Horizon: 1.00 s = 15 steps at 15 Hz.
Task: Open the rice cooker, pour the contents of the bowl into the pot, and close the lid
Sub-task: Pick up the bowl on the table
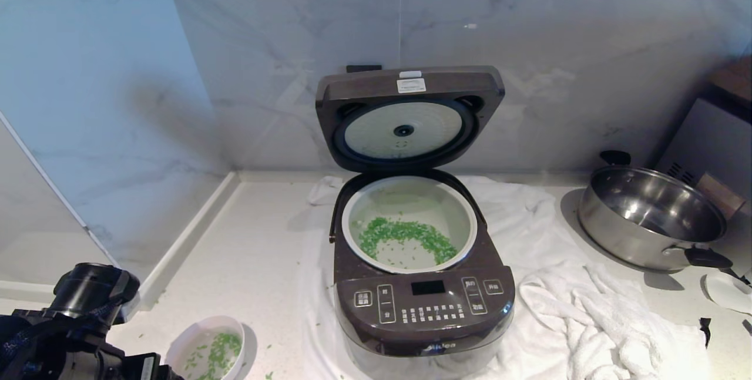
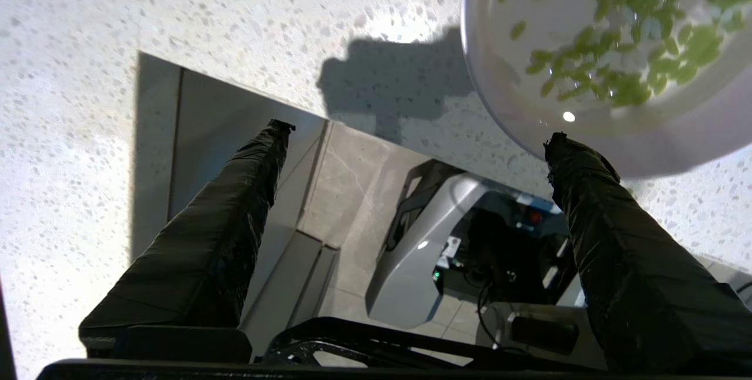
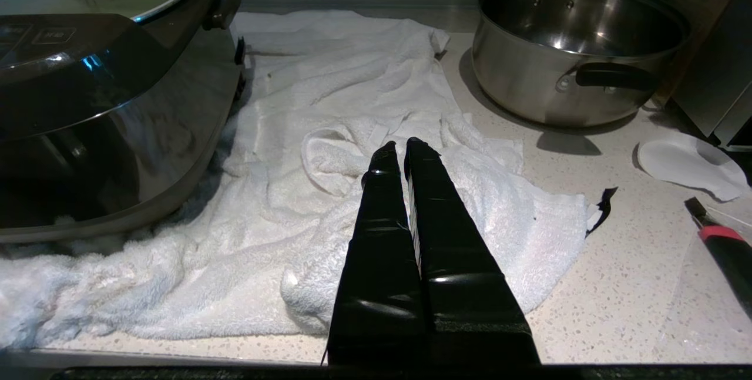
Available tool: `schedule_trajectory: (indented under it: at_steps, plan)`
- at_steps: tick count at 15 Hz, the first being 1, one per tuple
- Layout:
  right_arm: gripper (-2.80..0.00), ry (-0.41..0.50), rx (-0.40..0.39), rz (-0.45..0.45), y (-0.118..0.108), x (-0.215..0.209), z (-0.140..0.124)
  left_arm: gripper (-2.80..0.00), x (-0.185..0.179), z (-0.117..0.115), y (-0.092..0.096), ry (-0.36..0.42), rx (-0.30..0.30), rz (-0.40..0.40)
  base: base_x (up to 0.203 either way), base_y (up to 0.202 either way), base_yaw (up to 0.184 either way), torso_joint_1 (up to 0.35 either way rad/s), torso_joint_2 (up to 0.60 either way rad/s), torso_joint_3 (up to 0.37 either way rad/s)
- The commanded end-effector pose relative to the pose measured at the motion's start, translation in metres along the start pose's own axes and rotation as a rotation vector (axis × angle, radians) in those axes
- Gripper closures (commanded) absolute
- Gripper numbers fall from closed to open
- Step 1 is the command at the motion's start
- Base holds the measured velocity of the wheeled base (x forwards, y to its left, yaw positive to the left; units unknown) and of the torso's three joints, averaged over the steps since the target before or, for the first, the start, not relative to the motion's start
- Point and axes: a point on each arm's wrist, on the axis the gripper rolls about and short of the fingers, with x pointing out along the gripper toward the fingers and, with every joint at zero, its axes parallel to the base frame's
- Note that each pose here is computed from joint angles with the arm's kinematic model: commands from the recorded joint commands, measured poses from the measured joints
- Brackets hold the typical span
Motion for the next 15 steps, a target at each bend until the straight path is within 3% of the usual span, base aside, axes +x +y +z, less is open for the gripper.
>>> schedule_trajectory:
  at_steps: [1,7,15]
  plan:
    - [0.00,0.000,0.000,0.001,0.000,0.000,0.000,-2.80,0.002,-0.005,-0.001,0.019,0.006,0.001,0.000,0.000,0.000,0.000,0.00,0.000]
    - [0.00,0.000,0.000,0.001,0.000,0.000,0.000,-2.80,0.012,0.004,-0.010,0.009,-0.023,-0.017,0.000,0.000,0.000,0.000,0.00,0.000]
    - [0.00,0.000,0.000,0.001,0.000,0.000,0.000,-2.80,0.041,-0.003,-0.017,0.114,-0.085,0.005,0.000,0.000,0.000,0.000,0.00,0.000]
